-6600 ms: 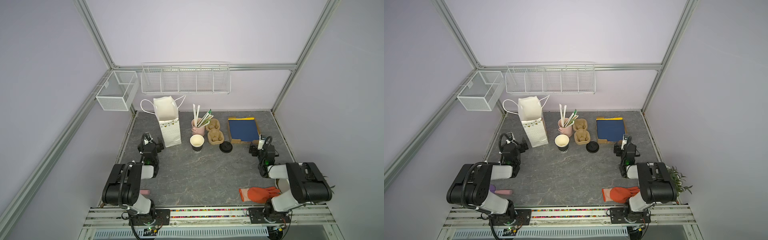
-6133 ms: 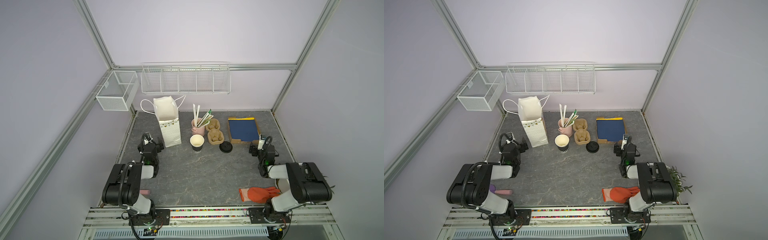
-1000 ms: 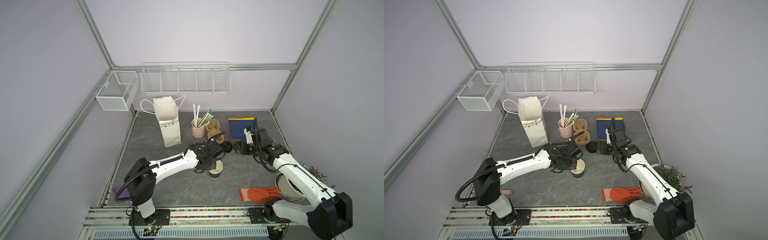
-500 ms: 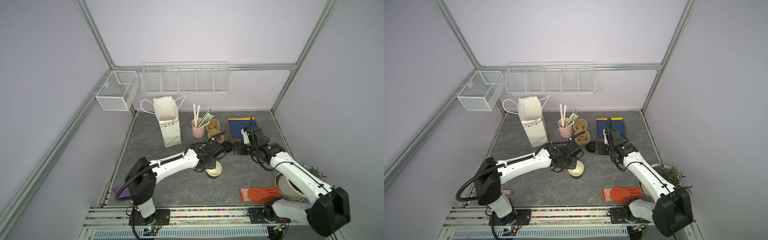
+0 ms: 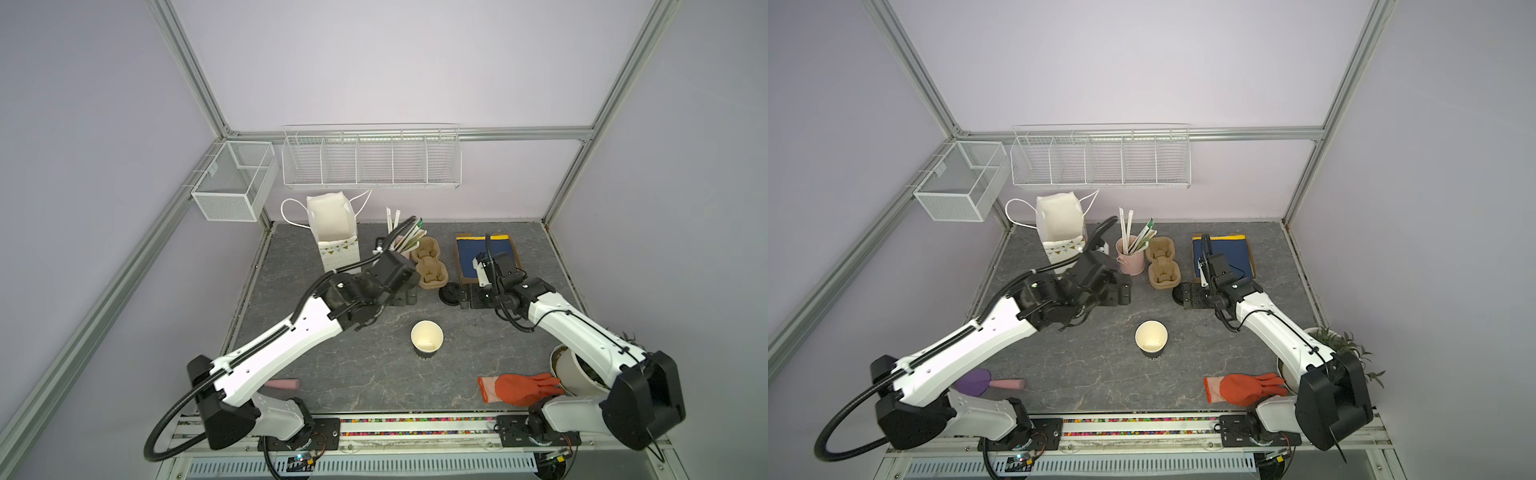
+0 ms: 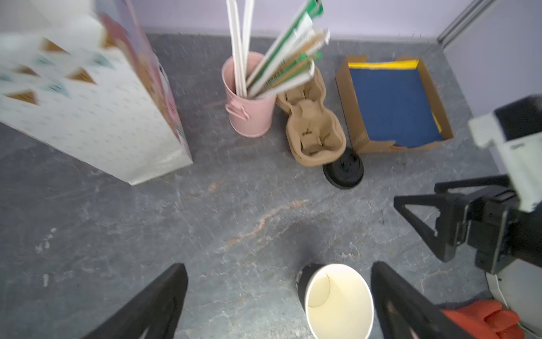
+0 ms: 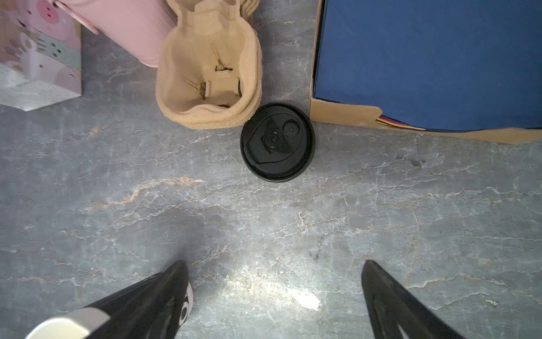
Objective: Pack the takeout coffee
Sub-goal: 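Withdraw the left gripper while the right gripper lowers over the black lid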
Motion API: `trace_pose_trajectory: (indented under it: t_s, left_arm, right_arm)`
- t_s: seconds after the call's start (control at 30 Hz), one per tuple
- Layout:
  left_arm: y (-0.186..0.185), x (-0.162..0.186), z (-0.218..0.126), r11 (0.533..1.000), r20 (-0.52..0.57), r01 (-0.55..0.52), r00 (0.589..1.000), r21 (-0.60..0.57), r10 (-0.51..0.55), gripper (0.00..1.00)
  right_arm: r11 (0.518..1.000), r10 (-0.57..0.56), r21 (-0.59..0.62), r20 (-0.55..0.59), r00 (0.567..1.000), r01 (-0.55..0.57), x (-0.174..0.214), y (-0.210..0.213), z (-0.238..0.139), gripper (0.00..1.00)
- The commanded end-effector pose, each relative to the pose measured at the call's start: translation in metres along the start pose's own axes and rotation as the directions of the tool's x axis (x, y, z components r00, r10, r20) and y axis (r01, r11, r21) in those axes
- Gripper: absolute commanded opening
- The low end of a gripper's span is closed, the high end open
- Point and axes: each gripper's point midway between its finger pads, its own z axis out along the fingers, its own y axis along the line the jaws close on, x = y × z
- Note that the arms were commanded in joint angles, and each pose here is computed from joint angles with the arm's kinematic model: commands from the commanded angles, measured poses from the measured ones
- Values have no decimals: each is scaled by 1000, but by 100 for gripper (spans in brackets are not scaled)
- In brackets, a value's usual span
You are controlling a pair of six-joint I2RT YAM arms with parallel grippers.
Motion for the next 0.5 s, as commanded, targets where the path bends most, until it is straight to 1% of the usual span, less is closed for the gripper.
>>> trace_pose_trajectory:
  t_s: [0.0,0.07,0.13,0.23,0.3,0.4,0.47]
  left_arm:
    - [39,-10,-6,993,55,-79,995,-87,84,99]
    - [56,-18,-14,982,122,-117,983,-146,135,99]
    - [73,-22,-20,963,166,-146,968,-226,185,99]
    - [95,-23,-25,927,206,-160,949,-339,239,99]
    - [102,-20,-25,922,225,-145,945,-359,237,99]
    - [101,-15,-25,933,231,-146,946,-330,229,99]
    - [102,-16,-27,932,239,-140,944,-333,227,99]
  right_arm:
    - [996,-54,69,-29,998,56,-3,-3,8,95]
    - [993,-68,96,-68,995,74,-2,-2,21,95]
    - [990,-75,109,-92,993,85,-1,-1,32,95]
    - [988,-83,116,-120,989,97,-2,1,49,95]
    - [987,-83,123,-138,987,100,-2,1,60,97]
    - [987,-78,131,-148,986,98,-2,2,74,97]
    - [986,-75,137,-157,985,97,-3,2,82,98]
